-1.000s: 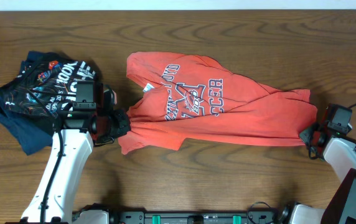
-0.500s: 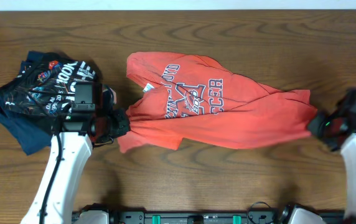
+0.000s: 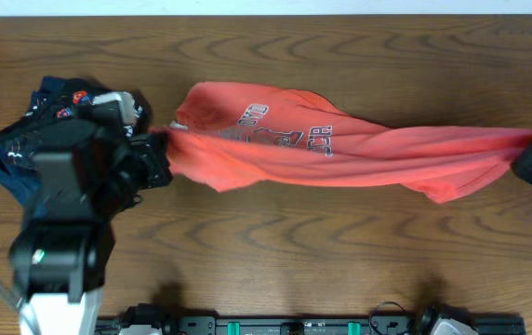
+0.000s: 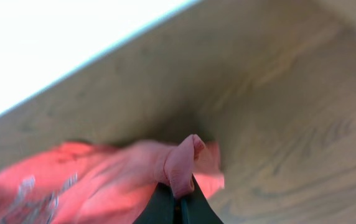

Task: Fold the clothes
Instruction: 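Lift the shirt with both grippers and flip it upward, laying it flat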

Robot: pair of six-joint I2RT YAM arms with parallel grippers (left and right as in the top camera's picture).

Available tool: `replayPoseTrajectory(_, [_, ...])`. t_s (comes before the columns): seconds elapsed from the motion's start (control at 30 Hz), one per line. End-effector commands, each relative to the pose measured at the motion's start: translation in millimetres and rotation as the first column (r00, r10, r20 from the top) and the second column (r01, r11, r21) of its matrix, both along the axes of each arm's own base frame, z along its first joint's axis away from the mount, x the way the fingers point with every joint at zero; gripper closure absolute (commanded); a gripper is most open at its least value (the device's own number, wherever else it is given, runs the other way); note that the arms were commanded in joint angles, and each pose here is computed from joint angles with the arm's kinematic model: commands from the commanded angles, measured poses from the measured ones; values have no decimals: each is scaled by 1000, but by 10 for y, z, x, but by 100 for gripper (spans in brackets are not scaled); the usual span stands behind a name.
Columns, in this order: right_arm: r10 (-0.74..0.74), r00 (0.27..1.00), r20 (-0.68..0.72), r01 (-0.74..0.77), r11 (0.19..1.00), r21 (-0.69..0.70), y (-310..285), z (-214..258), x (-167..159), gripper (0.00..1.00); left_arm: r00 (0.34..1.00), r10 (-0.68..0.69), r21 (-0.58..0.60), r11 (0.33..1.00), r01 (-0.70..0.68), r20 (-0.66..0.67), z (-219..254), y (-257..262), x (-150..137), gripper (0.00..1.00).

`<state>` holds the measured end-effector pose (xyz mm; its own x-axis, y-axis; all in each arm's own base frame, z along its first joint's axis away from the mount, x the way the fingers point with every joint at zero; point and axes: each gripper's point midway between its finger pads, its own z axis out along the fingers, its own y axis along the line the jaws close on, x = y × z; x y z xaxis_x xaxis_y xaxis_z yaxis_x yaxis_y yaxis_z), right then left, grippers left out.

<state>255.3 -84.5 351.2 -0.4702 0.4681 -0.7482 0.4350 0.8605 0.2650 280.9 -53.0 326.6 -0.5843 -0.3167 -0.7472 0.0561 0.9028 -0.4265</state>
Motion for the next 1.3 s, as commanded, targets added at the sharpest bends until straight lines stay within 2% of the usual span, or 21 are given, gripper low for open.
replayPoseTrajectory(0.0, [-32,994,103,41,995,-86,-39,409,-179,99,991,6,20,1000,-9,135,462,37,-98,94])
replayPoseTrajectory(0.17, [-73,978,197,103,984,-145,-86,759,-324,99,959,7,16,1000,-11,282,964,40,-257,94])
replayPoseTrajectory(0.33, [-116,958,262,162,973,-162,-167,949,-335,99,920,7,12,1000,-13,393,1294,41,-331,94])
replayPoseTrajectory(0.47, [-115,951,286,167,972,-165,-186,1007,-288,99,915,8,12,1000,-14,403,1322,41,-292,94])
replayPoseTrajectory(0.57, [-119,961,251,161,974,-157,-233,915,-176,99,940,7,13,1000,-12,342,1161,38,-172,94])
replayPoseTrajectory(0.77, [-121,992,37,124,987,-98,-446,296,397,99,991,-5,17,1000,2,133,591,-1,353,94])
replayPoseTrajectory(0.87, [-109,990,-88,104,993,-60,-579,-148,765,99,999,-18,20,1000,17,39,247,-55,739,94])
replayPoseTrajectory(0.97, [-105,986,-128,99,994,-50,-761,-494,1209,99,1000,-19,21,1000,19,5,-49,-74,1200,94])
replayPoseTrajectory(1.1, [-8,1000,-19,8,1000,0,-810,-684,1889,99,997,-18,19,1000,16,78,-173,-93,1802,94])
replayPoseTrajectory(1.17, [79,992,96,-81,996,21,-725,-571,2177,99,988,-17,17,1000,15,150,-57,-101,2050,94])
replayPoseTrajectory(1.27, [120,950,288,-132,991,23,-664,-159,2403,99,961,-4,-7,1000,6,278,362,-107,2271,94])
